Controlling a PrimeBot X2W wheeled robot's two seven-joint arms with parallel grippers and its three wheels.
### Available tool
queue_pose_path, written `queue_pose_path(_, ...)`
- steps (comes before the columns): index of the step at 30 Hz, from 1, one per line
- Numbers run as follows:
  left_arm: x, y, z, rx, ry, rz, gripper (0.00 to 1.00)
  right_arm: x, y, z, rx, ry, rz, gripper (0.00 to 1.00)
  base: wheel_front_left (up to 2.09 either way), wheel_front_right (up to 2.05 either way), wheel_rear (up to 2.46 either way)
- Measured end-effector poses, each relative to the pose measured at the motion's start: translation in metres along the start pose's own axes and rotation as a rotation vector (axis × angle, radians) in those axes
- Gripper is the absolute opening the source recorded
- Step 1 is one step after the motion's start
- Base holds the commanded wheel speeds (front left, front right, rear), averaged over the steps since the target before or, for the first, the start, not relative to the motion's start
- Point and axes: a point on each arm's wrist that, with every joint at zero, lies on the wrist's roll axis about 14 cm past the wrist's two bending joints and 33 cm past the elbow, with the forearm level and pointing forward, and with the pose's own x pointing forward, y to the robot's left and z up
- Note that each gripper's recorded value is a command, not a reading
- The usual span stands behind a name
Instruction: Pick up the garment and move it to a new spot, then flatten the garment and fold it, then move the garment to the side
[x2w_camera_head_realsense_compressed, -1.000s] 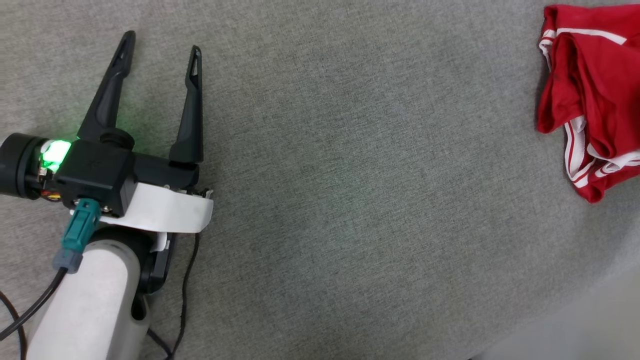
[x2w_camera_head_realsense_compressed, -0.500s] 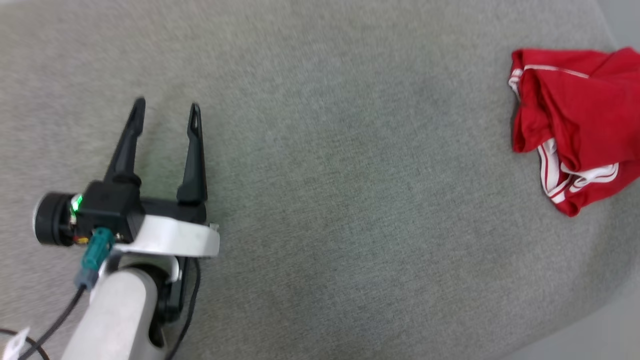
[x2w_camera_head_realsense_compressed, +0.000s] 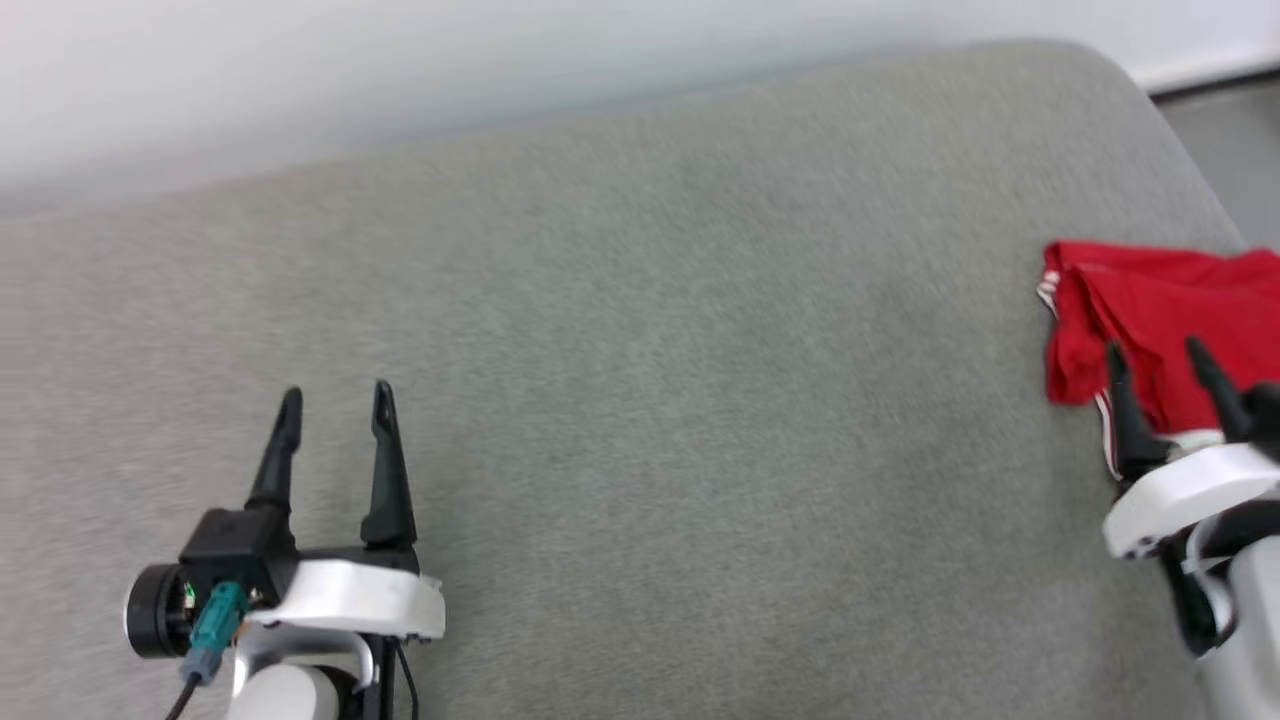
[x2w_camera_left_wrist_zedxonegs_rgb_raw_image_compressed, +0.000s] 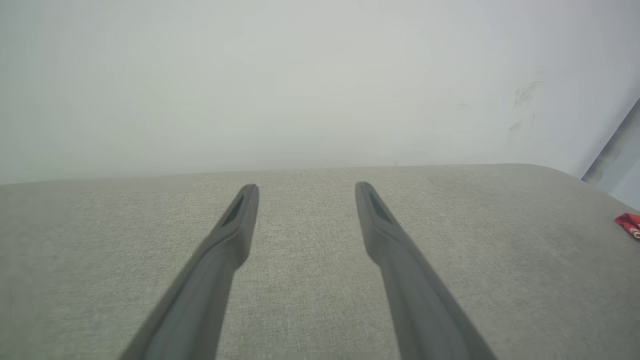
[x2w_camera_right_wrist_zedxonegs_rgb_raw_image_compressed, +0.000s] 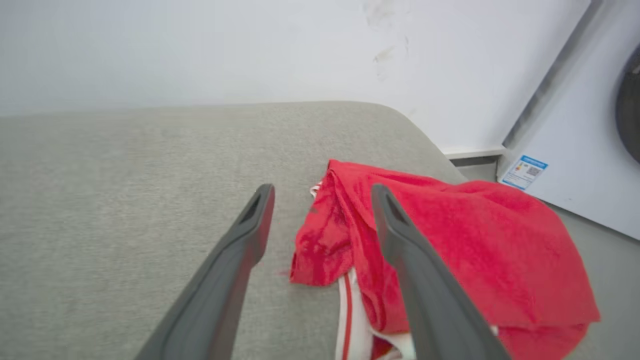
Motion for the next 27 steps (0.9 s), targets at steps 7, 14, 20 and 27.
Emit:
queue_pose_path(7,-0.038,0.027,0.023,0.026,-0.036,0.091,1.0,-0.014,0.078,0.032,0.078,-0.12,0.175,1.0,0.0,0.0,0.0)
queue_pose_path(14,-0.069,0.05,0.034,0.047,-0.052,0.155,1.0,-0.043,0.12,0.069,0.095,-0.208,0.286,1.0,0.0,0.0,0.0)
queue_pose_path(20,-0.093,0.058,0.036,0.058,-0.049,0.178,1.0,-0.075,0.131,0.09,0.096,-0.263,0.322,1.0,0.0,0.0,0.0)
queue_pose_path(27,-0.105,0.054,0.037,0.039,-0.054,0.171,1.0,-0.101,0.134,0.101,0.111,-0.28,0.333,1.0,0.0,0.0,0.0)
